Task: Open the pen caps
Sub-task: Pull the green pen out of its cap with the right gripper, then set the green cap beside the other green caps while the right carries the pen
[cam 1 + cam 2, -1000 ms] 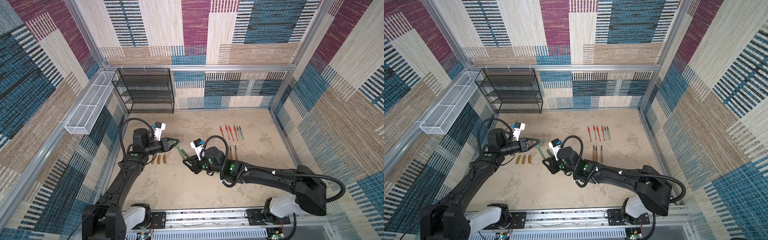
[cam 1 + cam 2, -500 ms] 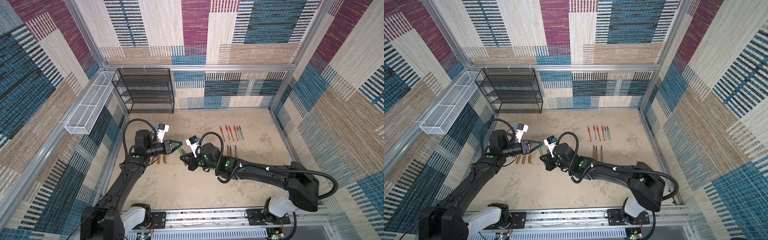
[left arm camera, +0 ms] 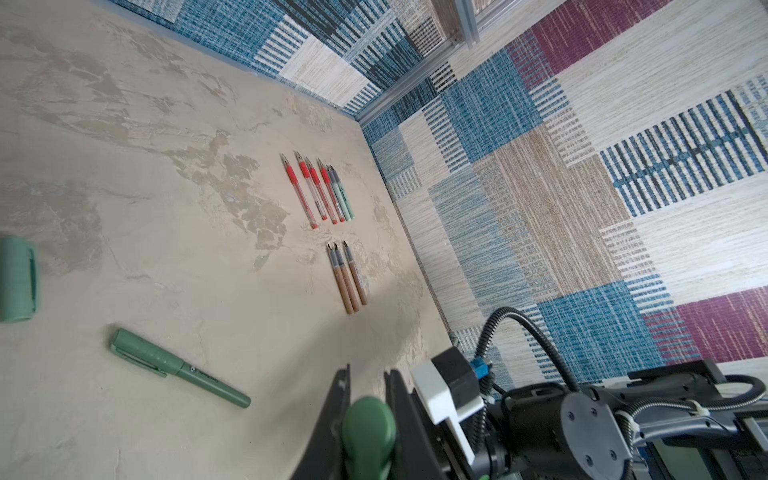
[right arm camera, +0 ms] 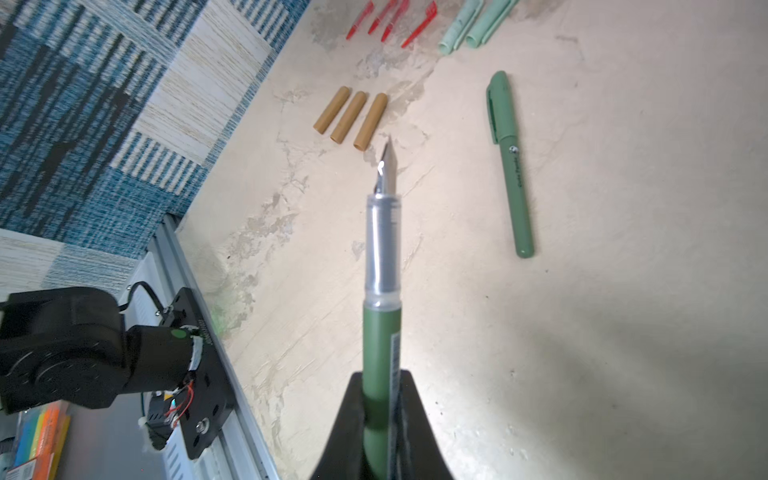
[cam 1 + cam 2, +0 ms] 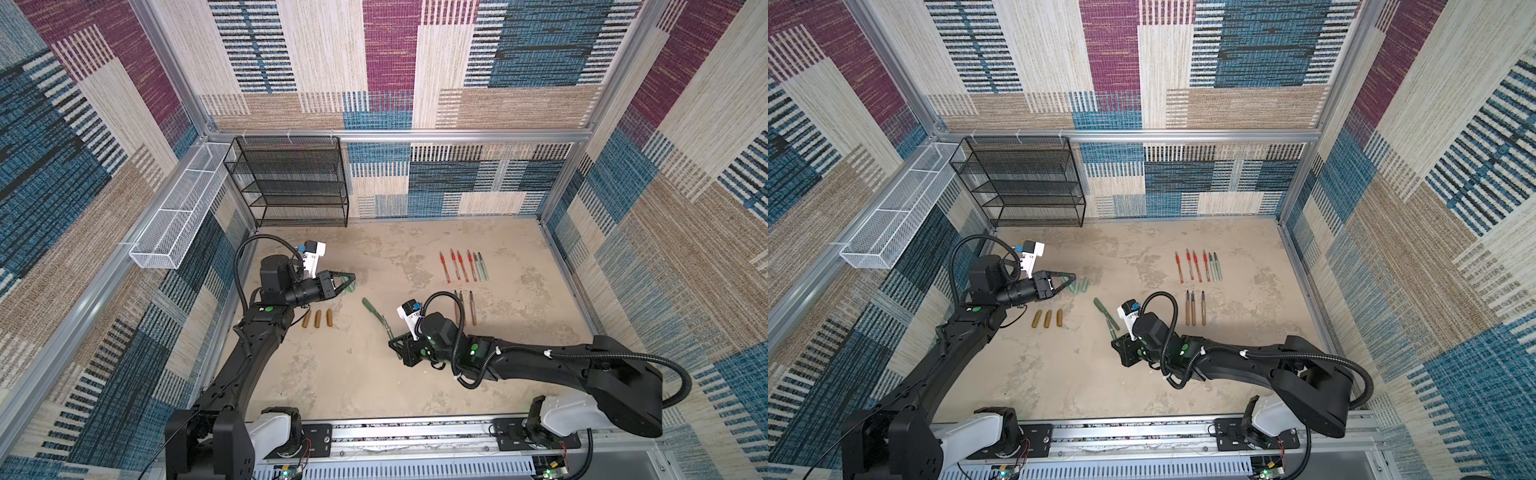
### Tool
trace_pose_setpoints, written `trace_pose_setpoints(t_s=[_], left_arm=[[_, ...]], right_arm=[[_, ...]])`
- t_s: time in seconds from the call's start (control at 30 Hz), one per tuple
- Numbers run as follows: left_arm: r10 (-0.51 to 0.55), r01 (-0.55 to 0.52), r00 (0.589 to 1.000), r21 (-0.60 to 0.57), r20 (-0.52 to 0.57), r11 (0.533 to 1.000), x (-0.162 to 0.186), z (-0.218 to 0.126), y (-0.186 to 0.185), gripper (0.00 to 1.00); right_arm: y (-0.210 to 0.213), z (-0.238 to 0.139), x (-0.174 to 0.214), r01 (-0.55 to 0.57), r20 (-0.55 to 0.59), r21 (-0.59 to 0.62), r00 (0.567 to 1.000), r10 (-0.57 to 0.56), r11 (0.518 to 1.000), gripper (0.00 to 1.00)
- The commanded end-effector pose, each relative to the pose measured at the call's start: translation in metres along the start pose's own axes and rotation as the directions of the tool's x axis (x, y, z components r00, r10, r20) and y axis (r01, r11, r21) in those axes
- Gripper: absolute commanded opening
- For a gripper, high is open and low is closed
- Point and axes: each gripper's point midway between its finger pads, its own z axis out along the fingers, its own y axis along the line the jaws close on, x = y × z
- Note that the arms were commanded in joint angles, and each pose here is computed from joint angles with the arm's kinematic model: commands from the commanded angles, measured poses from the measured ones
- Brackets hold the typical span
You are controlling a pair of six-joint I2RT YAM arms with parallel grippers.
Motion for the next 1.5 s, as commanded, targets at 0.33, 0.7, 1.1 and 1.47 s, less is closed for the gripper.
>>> trace_pose_setpoints(t_s=[0.33,0.7,1.1,1.47], left_arm=[[-0.005,-0.083,0.980,-0.429,-0.200,0.899,0.062,0.007,0.100,0.00],[-0.172,-0.066,0.923,-0.580,-0.345,0.812,0.098,0.035,0.158,0.00],[-0.233,-0.151,0.872,-0.689,-0.431,0.709,0.103,0.037,0.204,0.04],[-0.284,-0.136,0.857,-0.720,-0.430,0.680,0.108,0.039,0.217,0.13]], right_arm=[[-0.075,-0.059,-0.056,-0.123,0.159,0.253,0.984,0.084,0.959,0.00],[-0.165,-0.112,-0.063,-0.178,0.161,0.472,0.980,0.114,0.863,0.00],[-0.256,-0.127,-0.052,-0.226,0.091,0.562,0.973,0.212,0.795,0.00],[-0.298,-0.128,-0.036,-0.261,0.078,0.610,0.959,0.272,0.748,0.01]])
